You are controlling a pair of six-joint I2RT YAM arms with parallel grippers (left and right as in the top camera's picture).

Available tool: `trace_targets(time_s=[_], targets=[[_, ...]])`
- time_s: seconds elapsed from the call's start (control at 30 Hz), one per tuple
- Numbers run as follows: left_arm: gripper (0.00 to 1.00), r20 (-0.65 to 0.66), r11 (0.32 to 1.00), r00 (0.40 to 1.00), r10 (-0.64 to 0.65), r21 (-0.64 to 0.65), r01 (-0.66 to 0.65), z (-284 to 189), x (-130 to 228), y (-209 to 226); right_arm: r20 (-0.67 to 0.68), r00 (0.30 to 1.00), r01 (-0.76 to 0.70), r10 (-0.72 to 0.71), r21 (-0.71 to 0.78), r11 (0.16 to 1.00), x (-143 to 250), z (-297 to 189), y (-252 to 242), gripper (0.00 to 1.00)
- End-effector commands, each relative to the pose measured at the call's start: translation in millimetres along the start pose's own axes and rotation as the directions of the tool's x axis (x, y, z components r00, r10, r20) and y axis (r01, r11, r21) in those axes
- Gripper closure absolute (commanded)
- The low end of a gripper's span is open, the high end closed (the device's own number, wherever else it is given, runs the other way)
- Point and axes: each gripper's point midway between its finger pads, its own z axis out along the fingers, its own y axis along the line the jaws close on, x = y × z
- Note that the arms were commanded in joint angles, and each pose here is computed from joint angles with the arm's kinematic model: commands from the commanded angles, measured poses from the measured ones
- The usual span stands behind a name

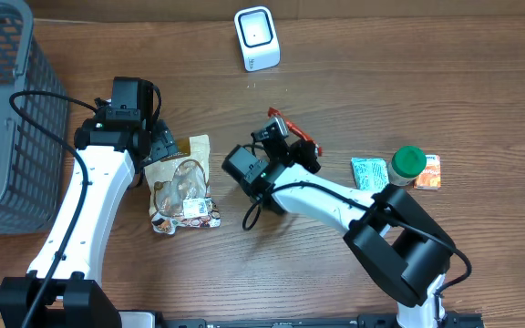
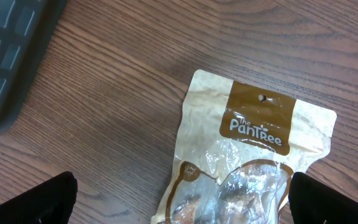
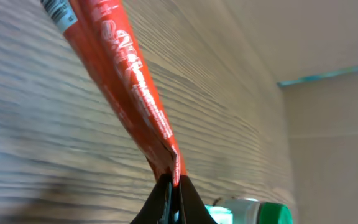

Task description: Scan the item barcode

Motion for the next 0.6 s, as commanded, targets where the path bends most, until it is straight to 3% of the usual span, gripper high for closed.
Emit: trace_targets(time_s=[0.0,0.37,0.57], targets=[[0.0,0.029,1.0,1.0,-0.002,0.017,0.001,-9.9,-7.2,-1.2,0.024,1.0,-0.001,-0.001,0.089,0.996,7.1,4.5,-7.9,0.96],[0.0,0.029,1.0,1.0,-0.002,0.017,0.001,-9.9,-7.2,-1.2,0.025,1.0,-0.02,0.018,0.074,0.997,39.1,18.7,10.4,0.96],[0.0,0.029,1.0,1.0,-0.002,0.017,0.001,-9.9,-7.1,-1.1,-0.053,0.999,-0.009,0.002,-0.127,0.992,59.8,19.7,47.0,0.96]])
